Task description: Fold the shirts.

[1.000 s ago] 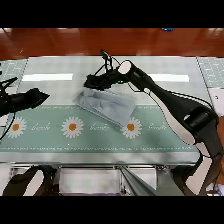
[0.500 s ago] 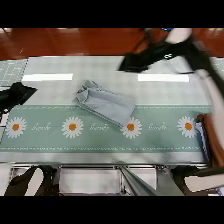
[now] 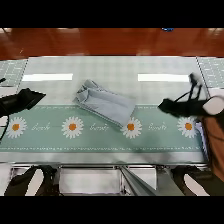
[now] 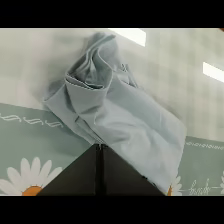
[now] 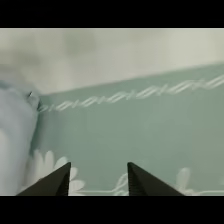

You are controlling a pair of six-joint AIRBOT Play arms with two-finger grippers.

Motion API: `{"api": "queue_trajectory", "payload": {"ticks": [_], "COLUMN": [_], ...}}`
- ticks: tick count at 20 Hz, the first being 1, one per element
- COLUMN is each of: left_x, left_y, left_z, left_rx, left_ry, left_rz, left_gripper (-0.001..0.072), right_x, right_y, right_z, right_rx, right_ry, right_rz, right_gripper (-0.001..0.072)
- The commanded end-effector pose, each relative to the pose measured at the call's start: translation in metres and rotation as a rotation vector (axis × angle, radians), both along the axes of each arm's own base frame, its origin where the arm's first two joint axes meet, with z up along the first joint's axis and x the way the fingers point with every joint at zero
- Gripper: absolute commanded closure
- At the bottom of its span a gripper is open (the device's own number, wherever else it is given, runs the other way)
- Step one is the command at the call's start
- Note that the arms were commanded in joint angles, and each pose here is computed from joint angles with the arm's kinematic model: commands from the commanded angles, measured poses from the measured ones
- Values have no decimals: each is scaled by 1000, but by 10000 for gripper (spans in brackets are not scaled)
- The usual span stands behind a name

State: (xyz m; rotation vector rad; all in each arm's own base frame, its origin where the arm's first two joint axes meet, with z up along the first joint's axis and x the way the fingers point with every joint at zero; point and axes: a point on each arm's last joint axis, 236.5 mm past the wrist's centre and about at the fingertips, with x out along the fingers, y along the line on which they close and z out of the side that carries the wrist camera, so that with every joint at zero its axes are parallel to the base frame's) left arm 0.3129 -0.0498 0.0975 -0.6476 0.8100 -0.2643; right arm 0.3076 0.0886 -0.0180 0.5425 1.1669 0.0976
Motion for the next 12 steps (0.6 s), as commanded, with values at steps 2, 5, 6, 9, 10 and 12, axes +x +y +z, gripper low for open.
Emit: {"api": "queue_trajectory", "payload": {"ticks": [2,5,6,9,10,12], "left_x": [2,2,2,1,1,1], "left_y": [-20,-31,-33,-35,-35,-35], "left_z": [-11,-18,-18,-19,-19,-19], "left_rx": [-3,-7,-7,-8,-8,-8], "left_ry": [5,22,25,26,26,27], "left_rz": [-46,-79,-87,-93,-93,-93], "left_gripper": [688,687,687,688,687,687], "right_x": [-7,3,7,19,23,29], "right_y": [61,105,120,157,167,188], "right_z": [-44,-66,-71,-82,-83,-76], "right_rx": [332,408,425,454,459,483], "right_ry": [68,163,181,223,231,236], "right_rz": [-52,19,42,94,119,178], "right_gripper": [286,286,286,287,287,302]}}
